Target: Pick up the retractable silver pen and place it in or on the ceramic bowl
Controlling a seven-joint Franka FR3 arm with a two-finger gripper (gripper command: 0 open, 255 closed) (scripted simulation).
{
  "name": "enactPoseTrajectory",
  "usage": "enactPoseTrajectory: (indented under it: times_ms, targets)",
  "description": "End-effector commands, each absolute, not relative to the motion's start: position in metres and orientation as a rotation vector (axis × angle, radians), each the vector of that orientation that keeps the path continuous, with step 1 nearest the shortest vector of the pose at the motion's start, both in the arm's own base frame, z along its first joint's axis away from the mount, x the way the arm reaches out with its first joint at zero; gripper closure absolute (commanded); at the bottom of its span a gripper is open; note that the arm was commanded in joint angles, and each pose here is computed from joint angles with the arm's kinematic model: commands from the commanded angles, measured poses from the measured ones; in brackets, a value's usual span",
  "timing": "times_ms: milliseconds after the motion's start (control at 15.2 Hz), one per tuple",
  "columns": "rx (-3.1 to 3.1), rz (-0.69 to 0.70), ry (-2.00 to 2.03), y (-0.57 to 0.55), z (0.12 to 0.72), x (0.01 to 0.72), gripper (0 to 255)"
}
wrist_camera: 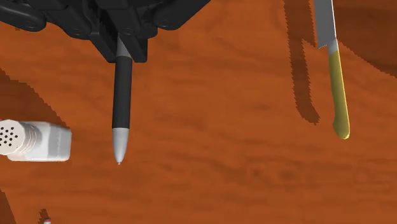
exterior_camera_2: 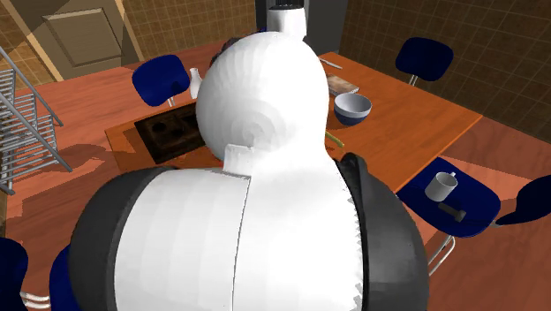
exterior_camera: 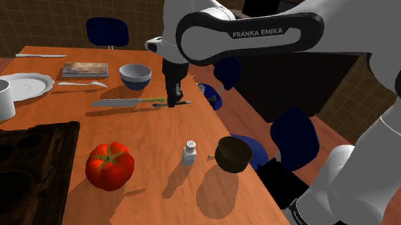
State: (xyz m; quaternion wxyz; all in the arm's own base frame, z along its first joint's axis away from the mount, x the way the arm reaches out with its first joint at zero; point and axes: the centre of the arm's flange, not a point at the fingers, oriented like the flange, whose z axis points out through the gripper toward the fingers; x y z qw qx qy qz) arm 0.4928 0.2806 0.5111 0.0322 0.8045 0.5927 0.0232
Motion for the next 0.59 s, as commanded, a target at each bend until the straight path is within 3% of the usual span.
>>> enactPoseTrajectory:
  times_ms: [0,528]
  targets:
    - [2.477,0.071,1.824,0.263,0.512,0.466,255]
    - [2.477,0.071,1.824,0.208,0.514,0.376,255]
